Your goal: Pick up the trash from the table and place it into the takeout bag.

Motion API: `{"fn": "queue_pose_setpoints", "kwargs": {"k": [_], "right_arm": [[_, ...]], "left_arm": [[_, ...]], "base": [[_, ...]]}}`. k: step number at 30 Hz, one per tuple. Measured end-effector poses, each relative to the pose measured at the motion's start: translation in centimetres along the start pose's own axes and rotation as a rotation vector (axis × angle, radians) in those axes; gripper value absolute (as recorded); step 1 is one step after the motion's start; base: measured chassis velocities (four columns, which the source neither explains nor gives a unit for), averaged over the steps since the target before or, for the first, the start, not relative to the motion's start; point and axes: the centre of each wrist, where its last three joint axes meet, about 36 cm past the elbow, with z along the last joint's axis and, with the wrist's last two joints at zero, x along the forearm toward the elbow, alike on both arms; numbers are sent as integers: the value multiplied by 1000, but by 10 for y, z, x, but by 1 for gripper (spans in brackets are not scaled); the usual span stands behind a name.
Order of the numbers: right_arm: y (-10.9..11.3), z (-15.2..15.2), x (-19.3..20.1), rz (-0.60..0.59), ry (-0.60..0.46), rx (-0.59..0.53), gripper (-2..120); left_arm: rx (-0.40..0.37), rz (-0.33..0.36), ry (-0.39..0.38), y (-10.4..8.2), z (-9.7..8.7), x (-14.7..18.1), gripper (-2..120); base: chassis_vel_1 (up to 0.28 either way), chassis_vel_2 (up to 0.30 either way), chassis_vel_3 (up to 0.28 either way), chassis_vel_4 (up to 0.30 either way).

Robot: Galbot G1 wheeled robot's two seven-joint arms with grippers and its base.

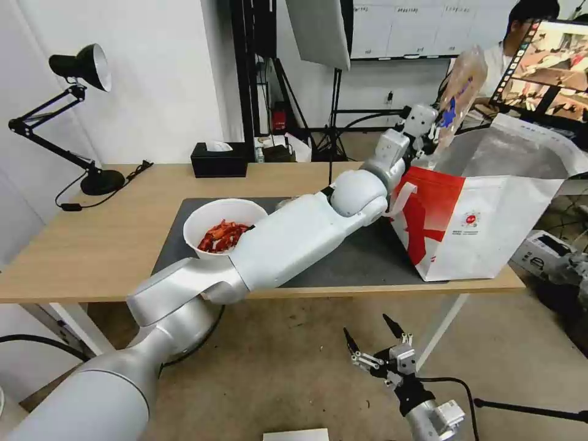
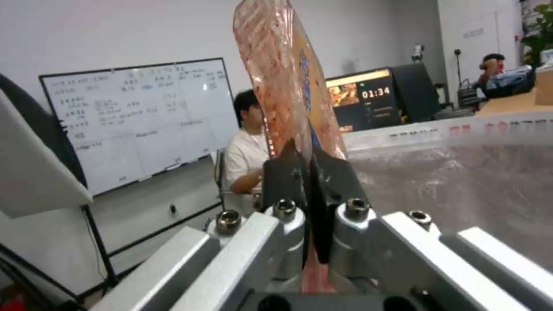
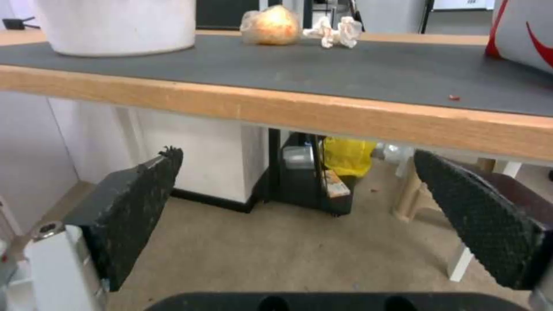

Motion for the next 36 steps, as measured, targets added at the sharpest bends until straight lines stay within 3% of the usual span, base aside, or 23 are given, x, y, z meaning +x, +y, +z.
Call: {"fn": "queue_pose_setpoints", "kwargs": {"k": [7, 10, 13, 15, 20, 23, 26, 31, 34, 36], "right_arm": [[-2, 1, -2, 0, 3, 4, 100], [-3, 1, -3, 0, 5, 6, 100], [-3, 1, -3, 0, 6, 6, 100], [-3, 1, -4, -1, 6, 6, 100], [-3, -1, -5, -4, 7, 6, 100], [-3, -4, -6, -8, 3, 7, 100], [-4, -9, -7, -10, -7, 10, 100], [-2, -12, -5, -11, -13, 8, 100], [-2, -16, -6, -14, -22, 8, 100], [-1, -17, -6, -14, -25, 8, 100]], "left_arm": [[49, 32, -3, -2, -2, 4, 7], [84, 58, -4, -2, -6, 7, 23], [96, 59, -2, -2, -7, 8, 28], [111, 57, 1, -1, -8, 8, 42], [141, 33, -10, 0, -17, 10, 56], [148, 13, -14, 8, -26, 16, 67], [118, -30, -27, 32, -31, 33, 81], [97, -86, -41, 54, -35, 57, 96], [76, -143, -20, 84, -22, 95, 100], [73, -158, -18, 90, -16, 107, 100]], "base": [[0, 0, 0, 0], [0, 0, 0, 0], [0, 0, 0, 0], [0, 0, 0, 0], [0, 0, 0, 0], [0, 0, 0, 0], [0, 0, 0, 0], [0, 0, 0, 0], [0, 0, 0, 0], [0, 0, 0, 0]]}}
